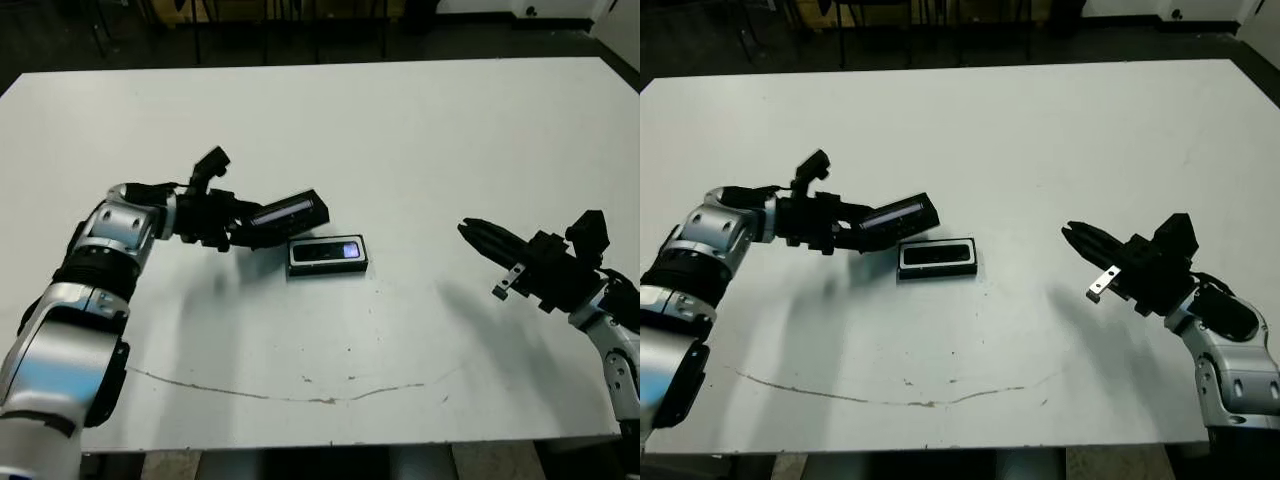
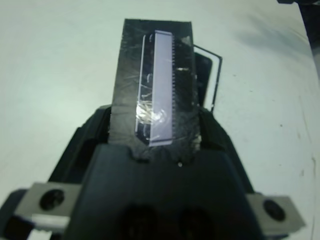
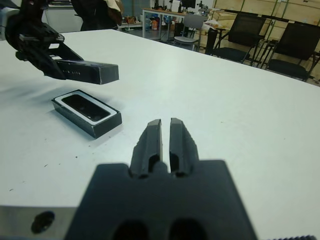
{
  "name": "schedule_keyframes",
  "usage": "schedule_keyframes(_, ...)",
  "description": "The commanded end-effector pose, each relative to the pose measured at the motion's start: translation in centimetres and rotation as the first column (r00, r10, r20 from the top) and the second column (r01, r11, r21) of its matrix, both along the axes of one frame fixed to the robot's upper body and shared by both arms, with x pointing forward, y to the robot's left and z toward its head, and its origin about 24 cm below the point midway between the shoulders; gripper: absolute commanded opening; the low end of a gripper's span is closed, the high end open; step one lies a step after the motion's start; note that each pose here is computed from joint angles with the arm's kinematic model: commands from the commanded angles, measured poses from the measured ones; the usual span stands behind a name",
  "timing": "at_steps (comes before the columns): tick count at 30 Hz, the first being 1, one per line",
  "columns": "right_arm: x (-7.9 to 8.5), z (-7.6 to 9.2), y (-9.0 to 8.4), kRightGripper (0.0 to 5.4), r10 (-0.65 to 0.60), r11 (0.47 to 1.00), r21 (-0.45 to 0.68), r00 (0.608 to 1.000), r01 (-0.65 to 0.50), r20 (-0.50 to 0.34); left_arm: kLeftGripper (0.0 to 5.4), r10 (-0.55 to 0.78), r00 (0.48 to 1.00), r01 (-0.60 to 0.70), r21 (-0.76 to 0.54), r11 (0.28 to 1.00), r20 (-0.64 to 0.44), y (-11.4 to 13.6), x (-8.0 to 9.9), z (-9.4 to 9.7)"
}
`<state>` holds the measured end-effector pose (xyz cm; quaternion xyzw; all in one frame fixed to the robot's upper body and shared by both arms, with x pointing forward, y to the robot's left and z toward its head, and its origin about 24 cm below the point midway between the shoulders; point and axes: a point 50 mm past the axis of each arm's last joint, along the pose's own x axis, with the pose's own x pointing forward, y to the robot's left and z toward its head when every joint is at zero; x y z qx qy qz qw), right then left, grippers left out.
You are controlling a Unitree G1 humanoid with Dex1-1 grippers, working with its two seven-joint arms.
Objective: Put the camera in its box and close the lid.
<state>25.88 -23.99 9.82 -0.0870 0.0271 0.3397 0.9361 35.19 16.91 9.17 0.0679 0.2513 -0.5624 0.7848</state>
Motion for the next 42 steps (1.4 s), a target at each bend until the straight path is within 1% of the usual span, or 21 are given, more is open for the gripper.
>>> schedule_keyframes(1, -0.5, -0.3, -0.1, 0.0, -0.015, 1.0, -0.02, 0.999, 0.014, -0.03, 2.81, -0.02, 1.0, 0.02, 0.029, 0.999, -0.008, -0.2, 0.1, -0.3)
schedule_keyframes(3, -0.6, -0.2, -0.1, 0.0, -0.01, 1.0, -0.014, 1.0, 0.01, -0.02, 2.81, -0.043, 0.999, 0.043, 0.031, 0.999, -0.005, -0.5, 0.1, -0.4)
schedule_keyframes(8, -0.7, -0.1, -0.1, 0.0, -0.007, 1.0, -0.025, 1.0, 0.007, -0.014, 2.81, -0.067, 0.996, 0.068, 0.023, 0.997, -0.06, -0.8, -0.1, -0.9)
schedule_keyframes(14, -0.9, 0.1, 0.0, 0.0, -0.01, 1.0, -0.015, 1.0, 0.009, -0.015, 2.81, -0.072, 0.994, 0.077, 0.059, 0.995, -0.085, -0.7, -0.2, -1.5)
schedule_keyframes(16, -0.9, 0.0, 0.0, 0.0, 0.005, 1.0, 0.004, 1.0, -0.005, -0.007, 2.81, -0.076, 0.993, 0.082, 0.061, 0.995, -0.09, -0.6, -0.3, -1.8)
schedule_keyframes(18, -0.9, -0.2, -0.1, 0.0, 0.007, 1.0, 0.018, 1.0, -0.007, -0.018, 2.81, -0.087, 0.991, 0.094, 0.059, 0.994, -0.102, -0.5, -0.5, -2.0)
schedule_keyframes(22, -0.8, -0.3, -0.2, 0.0, -0.012, 0.999, -0.031, 1.0, 0.011, -0.023, 2.81, -0.107, 0.986, 0.114, 0.047, 0.992, -0.13, -0.5, -0.7, -2.2)
schedule_keyframes(25, -0.9, -0.2, -0.2, 0.0, -0.008, 1.0, -0.021, 1.0, 0.008, -0.015, 2.81, -0.123, 0.982, 0.129, 0.034, 0.991, -0.146, -0.5, -0.8, -2.2)
schedule_keyframes(32, -1.0, 0.1, 0.0, 0.0, 0.007, 1.0, 0.018, 1.0, -0.007, -0.011, 2.81, -0.164, 0.978, 0.166, 0.012, 0.986, -0.13, -0.6, -1.2, -2.5)
schedule_keyframes(35, -1.1, 0.0, -0.1, 0.0, 0.0, 1.0, 0.014, 1.0, 0.0, -0.004, 2.81, -0.181, 0.975, 0.182, 0.002, 0.983, -0.128, -0.9, -1.4, -2.7)
schedule_keyframes(38, -1.1, -0.1, -0.2, 0.0, 0.011, 0.999, 0.032, 1.0, -0.01, -0.02, 2.81, -0.194, 0.971, 0.194, -0.017, 0.981, -0.142, -1.2, -1.6, -3.0)
schedule_keyframes(42, -1.1, 0.0, 0.0, 0.0, 0.009, 0.999, 0.034, 1.0, -0.009, -0.006, 2.81, -0.205, 0.971, 0.204, -0.022, 0.979, -0.127, -1.5, -1.8, -3.2)
